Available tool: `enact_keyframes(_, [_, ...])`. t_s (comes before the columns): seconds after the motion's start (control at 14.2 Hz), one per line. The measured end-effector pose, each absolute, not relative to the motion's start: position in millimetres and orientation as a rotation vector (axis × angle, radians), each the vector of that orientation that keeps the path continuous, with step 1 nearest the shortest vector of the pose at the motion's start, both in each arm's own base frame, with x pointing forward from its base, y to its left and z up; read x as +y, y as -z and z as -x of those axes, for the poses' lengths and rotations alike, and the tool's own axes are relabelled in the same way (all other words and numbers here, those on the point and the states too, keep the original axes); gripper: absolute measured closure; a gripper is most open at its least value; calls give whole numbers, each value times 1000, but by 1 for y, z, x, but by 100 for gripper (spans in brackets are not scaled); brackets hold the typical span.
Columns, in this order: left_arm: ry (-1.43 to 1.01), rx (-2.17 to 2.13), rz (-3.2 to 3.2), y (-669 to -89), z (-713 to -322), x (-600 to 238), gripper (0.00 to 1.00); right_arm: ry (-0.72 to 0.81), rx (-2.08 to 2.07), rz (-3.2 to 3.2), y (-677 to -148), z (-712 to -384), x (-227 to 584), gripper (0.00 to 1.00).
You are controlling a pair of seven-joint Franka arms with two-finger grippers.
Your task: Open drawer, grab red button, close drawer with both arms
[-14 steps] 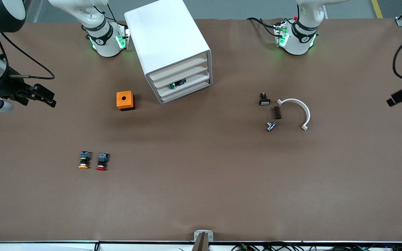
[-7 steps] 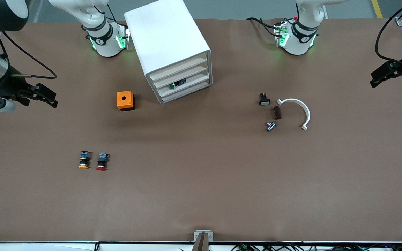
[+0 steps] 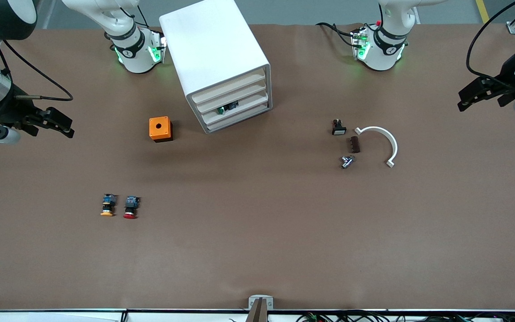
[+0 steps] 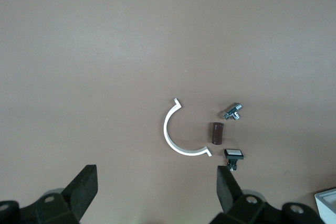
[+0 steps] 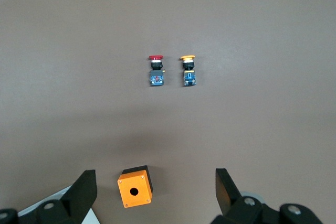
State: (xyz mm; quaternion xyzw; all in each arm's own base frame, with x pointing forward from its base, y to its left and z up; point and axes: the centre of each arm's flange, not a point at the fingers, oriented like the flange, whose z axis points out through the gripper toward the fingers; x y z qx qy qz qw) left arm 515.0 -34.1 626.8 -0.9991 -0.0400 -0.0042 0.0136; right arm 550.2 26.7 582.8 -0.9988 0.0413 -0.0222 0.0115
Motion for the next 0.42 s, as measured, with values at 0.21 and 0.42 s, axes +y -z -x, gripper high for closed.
enact_keyframes(0.21, [13,-126,3111,-627,-515,-37,0,69,130,3115,-583,-550,26,0])
enact_keyframes(0.42, [13,-126,3111,-627,-515,-37,0,69,131,3115,-583,-550,26,0])
